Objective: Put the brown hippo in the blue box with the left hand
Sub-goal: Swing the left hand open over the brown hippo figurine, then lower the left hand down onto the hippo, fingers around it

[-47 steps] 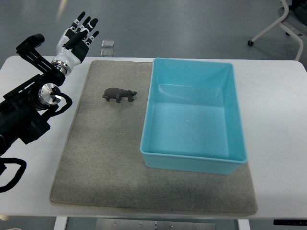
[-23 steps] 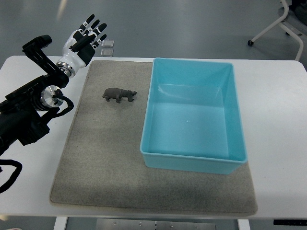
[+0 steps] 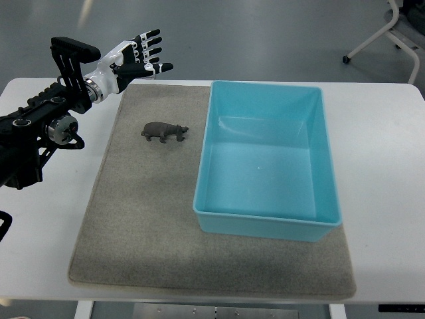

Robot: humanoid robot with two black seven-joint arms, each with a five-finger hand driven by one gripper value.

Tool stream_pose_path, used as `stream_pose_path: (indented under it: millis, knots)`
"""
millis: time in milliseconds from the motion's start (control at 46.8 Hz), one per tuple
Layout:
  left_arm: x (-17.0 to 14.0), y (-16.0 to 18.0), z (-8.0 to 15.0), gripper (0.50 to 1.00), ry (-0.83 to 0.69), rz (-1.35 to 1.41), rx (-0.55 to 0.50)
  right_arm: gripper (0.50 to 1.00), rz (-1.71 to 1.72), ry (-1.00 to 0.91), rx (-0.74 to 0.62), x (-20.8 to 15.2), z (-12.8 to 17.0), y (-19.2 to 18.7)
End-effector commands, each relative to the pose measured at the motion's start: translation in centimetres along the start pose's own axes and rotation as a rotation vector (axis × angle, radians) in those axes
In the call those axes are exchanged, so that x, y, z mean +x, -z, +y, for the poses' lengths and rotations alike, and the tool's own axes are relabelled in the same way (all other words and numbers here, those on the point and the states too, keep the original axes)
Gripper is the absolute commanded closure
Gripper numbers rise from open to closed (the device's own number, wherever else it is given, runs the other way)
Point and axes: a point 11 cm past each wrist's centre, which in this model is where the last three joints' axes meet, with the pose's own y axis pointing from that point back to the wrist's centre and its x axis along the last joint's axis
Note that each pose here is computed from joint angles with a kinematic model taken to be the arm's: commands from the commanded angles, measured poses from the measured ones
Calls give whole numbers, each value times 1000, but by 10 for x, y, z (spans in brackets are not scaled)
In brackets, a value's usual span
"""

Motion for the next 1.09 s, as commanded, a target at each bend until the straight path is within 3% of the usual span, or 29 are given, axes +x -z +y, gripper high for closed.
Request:
stream_pose_path:
  millis: [0, 385, 556, 1069]
  knots:
    - [-9, -1, -2, 506, 49, -53, 14, 564, 0, 0, 0, 0, 0, 0]
    - [-28, -12, 3, 504, 299, -522, 127, 564, 0, 0, 0, 0, 0, 0]
    - [-39, -22, 10, 504, 396, -652, 125, 564, 0, 0, 0, 0, 0, 0]
    - [-41, -7, 15, 506, 541, -1139, 234, 564, 0, 0, 0, 0, 0, 0]
